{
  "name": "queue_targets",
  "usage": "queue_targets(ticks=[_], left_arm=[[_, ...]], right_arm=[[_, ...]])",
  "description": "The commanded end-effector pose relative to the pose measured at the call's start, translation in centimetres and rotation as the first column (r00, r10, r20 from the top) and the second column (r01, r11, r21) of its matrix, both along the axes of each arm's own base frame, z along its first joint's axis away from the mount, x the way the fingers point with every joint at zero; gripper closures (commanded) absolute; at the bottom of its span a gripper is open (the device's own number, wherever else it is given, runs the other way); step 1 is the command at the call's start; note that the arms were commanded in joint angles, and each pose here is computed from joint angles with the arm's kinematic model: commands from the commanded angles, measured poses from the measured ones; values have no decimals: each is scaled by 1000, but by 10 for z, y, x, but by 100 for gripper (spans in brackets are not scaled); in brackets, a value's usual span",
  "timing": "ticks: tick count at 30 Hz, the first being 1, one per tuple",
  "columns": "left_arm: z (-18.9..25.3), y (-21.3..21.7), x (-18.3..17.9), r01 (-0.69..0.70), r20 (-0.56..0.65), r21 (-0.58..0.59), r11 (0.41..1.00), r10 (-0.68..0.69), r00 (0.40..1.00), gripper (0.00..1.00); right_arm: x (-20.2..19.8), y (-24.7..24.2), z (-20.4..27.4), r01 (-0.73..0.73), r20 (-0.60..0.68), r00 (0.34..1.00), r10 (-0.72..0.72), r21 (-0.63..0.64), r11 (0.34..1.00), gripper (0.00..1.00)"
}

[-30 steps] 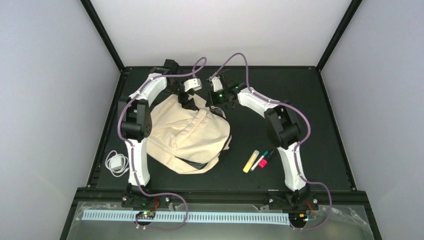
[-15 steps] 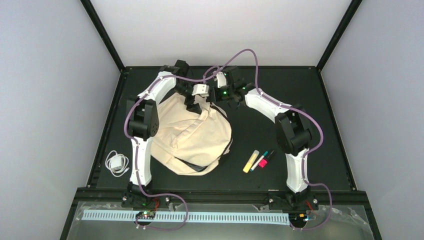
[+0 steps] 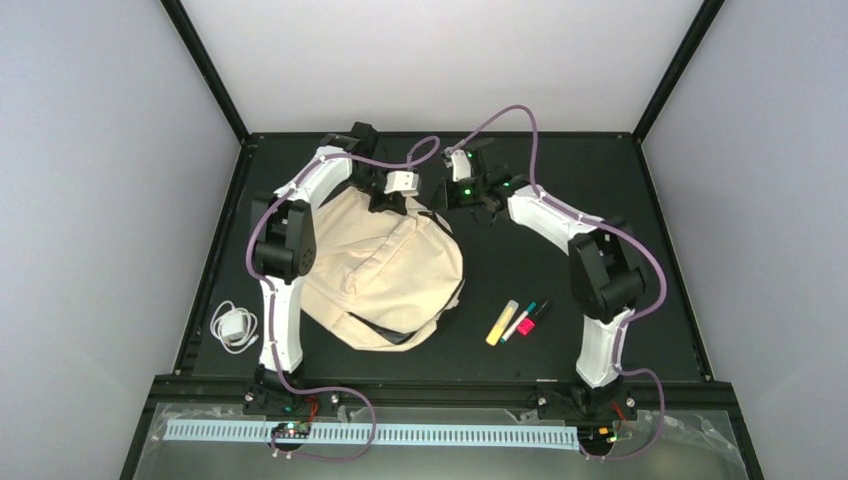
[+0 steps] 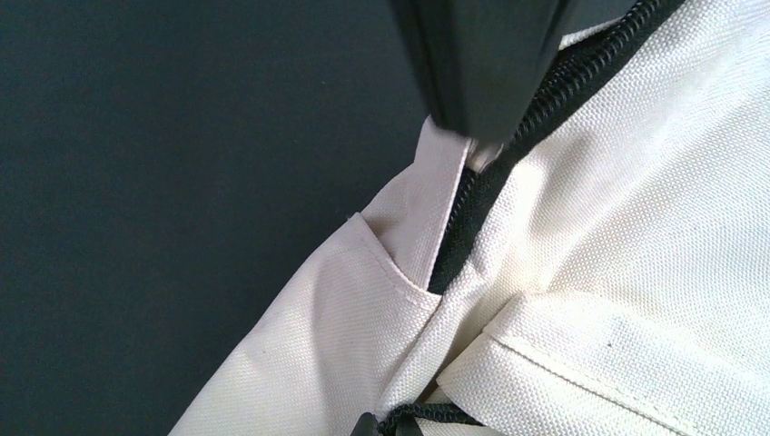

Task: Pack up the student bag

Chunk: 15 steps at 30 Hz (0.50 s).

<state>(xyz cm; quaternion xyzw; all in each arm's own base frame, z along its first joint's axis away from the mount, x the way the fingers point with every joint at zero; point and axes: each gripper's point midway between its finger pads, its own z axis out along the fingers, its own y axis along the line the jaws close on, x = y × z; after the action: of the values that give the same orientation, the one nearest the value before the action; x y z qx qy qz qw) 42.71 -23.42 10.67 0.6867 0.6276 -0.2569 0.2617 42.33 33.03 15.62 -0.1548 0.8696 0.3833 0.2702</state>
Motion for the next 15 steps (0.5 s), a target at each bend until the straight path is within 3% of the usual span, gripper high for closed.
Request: queue_targets(ticks=[1,7,15], left_arm=[[23,22,17,-62,96,18,998,60,994,99],[33,50,38,-174,162,34,984,166,973,99],[51,76,39,-210,169,19,977,204,964,99]], right_arm=[[0,-20,43,20,88,996,-25,60,998,99],[-24,-42,37,30,76,997,-31,22,999,99],[-47,-54,44,13,72,997,-15,20,1000,99]])
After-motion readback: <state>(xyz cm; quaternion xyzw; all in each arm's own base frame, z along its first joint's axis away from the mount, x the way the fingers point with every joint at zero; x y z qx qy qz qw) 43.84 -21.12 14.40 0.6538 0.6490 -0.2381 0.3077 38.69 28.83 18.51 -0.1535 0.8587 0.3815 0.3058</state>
